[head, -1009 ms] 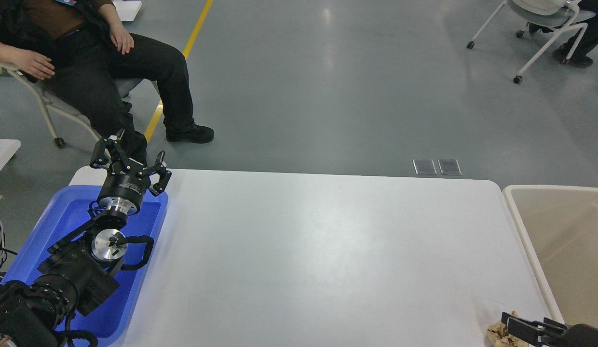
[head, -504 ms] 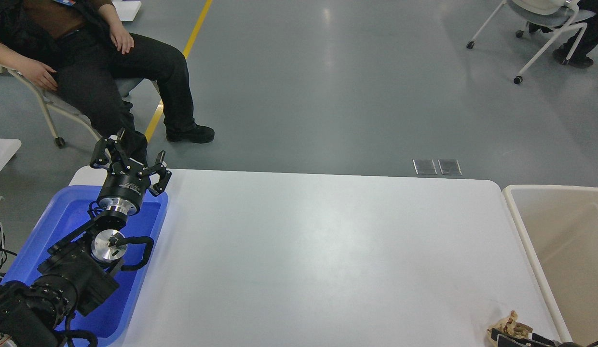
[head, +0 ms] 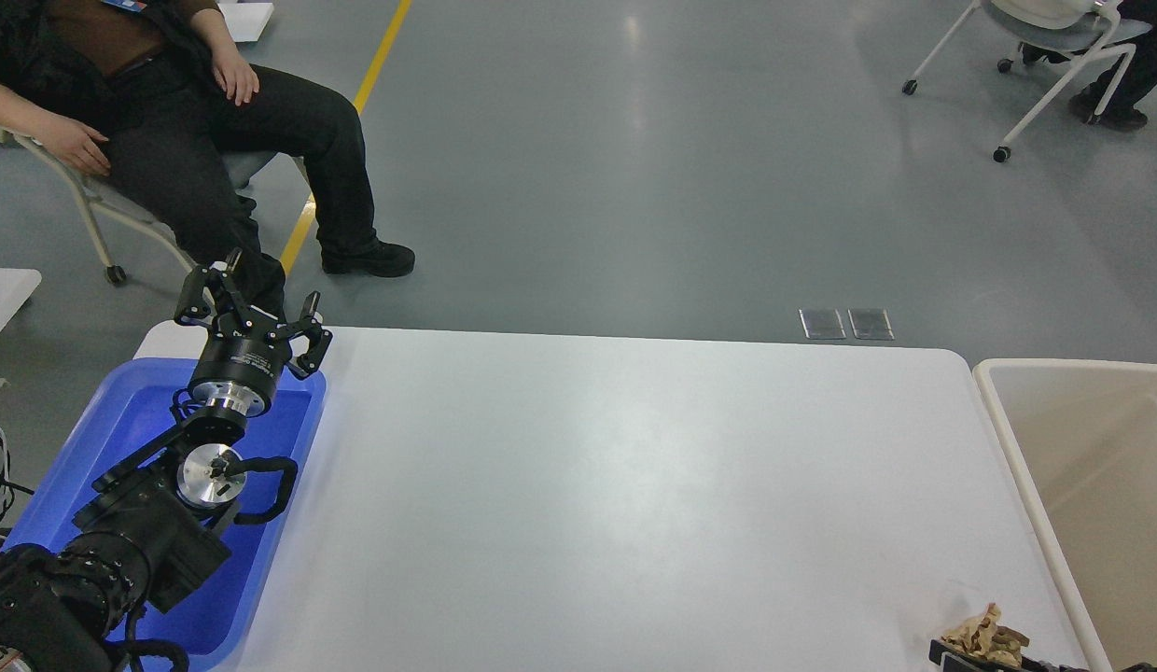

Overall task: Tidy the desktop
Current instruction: 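Lower the right gripper onto the tan scrap and close on it, then lift the tan scrap with the right gripper toward the bin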

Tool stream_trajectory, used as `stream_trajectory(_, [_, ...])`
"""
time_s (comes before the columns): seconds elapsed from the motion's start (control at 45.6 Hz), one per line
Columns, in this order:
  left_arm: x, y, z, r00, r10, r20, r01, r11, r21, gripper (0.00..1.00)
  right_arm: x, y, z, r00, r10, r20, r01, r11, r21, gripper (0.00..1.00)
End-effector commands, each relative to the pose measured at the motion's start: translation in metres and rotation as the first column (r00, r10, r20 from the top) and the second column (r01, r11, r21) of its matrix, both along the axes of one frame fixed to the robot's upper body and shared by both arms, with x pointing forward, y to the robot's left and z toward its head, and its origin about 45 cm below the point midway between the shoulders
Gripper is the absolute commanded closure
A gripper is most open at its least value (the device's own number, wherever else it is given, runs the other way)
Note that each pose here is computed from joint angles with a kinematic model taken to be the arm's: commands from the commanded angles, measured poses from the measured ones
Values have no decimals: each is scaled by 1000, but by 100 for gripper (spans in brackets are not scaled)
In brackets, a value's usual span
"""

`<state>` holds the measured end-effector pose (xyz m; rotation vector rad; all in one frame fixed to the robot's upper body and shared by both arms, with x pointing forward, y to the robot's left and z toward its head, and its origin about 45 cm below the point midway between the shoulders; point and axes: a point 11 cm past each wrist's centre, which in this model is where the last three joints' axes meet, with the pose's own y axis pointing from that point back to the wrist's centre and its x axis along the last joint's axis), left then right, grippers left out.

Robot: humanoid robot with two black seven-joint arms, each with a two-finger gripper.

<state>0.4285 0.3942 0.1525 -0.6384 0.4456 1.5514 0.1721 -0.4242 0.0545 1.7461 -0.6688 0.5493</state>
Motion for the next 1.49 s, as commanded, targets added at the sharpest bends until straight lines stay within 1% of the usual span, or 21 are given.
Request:
stream_trajectory(0.0, [0,0,0,1000,0,0,0,1000,0,0,1,0,-4,1000,-1,7,1,1000,-1,7])
stream_trajectory(0.044, [0,0,0,1000,1,1,-1,1000,0,0,1,0,-4,1000,0,9,0,1000,-1,15])
stream_trajectory(0.066, [0,0,0,1000,0,0,0,1000,0,0,1,0,-4,1000,0,9,0,1000,-1,25])
stream_trajectory(0.088, [0,0,0,1000,0,0,0,1000,0,0,1,0,-3,1000,-1,9,1,1000,1,44])
stream_trajectory(0.11, [0,0,0,1000,0,0,0,1000,0,0,1,1,-3,1000,7,10,-7,1000,7,99])
stream_trajectory(0.154, [0,0,0,1000,0,0,0,1000,0,0,7,-3,-2,999,-14,41,14,1000,2,100])
stream_trajectory(0.307, [0,0,0,1000,-1,1,1,1000,-1,0,6,-4,-3,998,4,62,-6,1000,29,100])
stream_trajectory(0.965, [0,0,0,1000,0,0,0,1000,0,0,4,-7,0,998,-6,55,4,999,39,100])
stream_trajectory(1.031, [0,0,0,1000,0,0,0,1000,0,0,11,-12,12,997,-29,76,25,998,53,100])
stream_trajectory(1.14, [0,0,0,1000,0,0,0,1000,0,0,31,-32,51,992,-84,97,76,993,86,100])
stream_trajectory(1.25, [0,0,0,1000,1,1,-1,1000,0,0,54,-55,90,989,-95,116,87,994,70,100])
stream_trajectory(1.469, [0,0,0,1000,0,0,0,1000,0,0,85,-89,178,979,-112,168,104,993,57,100])
